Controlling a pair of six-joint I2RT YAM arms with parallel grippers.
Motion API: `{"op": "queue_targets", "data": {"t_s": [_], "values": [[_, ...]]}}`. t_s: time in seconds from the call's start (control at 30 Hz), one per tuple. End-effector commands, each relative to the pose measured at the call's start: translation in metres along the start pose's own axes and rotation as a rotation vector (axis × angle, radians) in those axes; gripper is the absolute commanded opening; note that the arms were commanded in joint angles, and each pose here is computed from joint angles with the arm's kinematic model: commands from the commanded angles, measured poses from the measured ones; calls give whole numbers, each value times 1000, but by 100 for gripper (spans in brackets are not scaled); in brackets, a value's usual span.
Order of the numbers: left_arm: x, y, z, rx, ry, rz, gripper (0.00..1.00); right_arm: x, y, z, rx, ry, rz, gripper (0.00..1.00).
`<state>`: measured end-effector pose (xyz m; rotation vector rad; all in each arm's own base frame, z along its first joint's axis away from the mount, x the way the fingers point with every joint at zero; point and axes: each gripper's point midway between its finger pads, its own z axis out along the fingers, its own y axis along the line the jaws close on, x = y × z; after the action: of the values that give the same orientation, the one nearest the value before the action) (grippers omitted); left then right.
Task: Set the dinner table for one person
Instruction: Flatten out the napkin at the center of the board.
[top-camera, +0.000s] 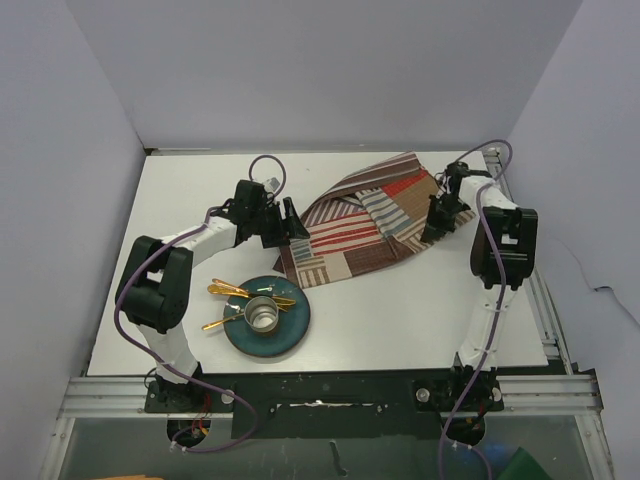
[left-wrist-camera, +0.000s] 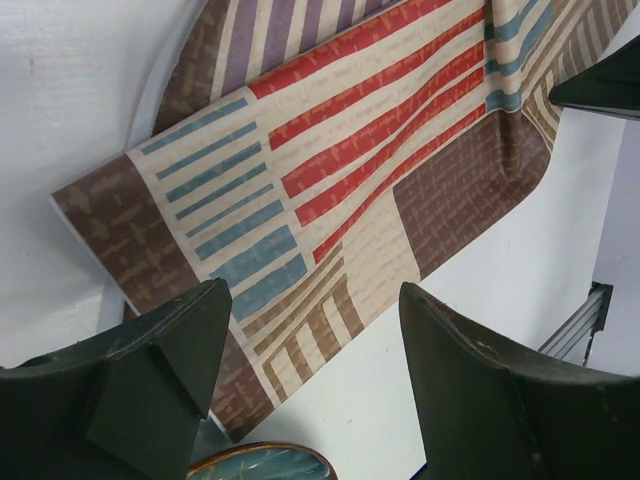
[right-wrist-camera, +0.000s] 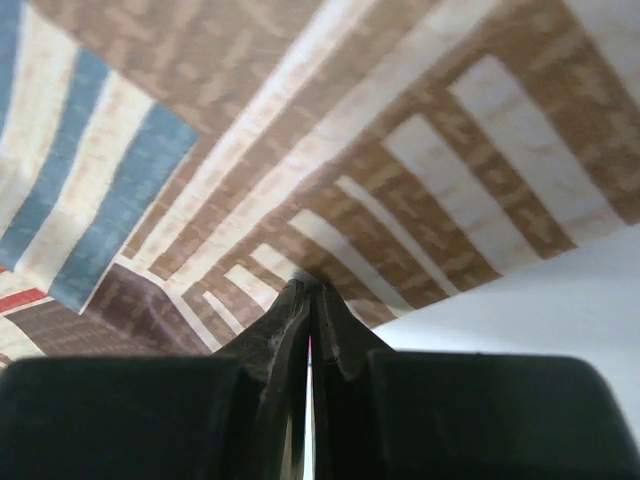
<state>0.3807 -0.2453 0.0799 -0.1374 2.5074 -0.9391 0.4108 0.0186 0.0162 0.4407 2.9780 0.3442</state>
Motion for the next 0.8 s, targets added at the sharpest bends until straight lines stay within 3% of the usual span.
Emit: {"op": "queue_targets", "data": {"t_s": [0.0,0.13,0.27,0.5,0.77], "values": [[-16,-11,-4,22,-45,43,68,-21,68,-28,-128,-224,-209,0],[-13,-8,-3,10,-44,44,68,1,126,-73,-244,-309,-360,0],[-11,-5,-2,1,-41,42,68,21,155,-88,-305,-290,-410,0],[-9,2,0,-31,-45,47,68,71,185,-51,-382,-167,-450,0],[-1,23,7,-105,-24,53,68,95,195,-9,-422,-65,-482,0]]}}
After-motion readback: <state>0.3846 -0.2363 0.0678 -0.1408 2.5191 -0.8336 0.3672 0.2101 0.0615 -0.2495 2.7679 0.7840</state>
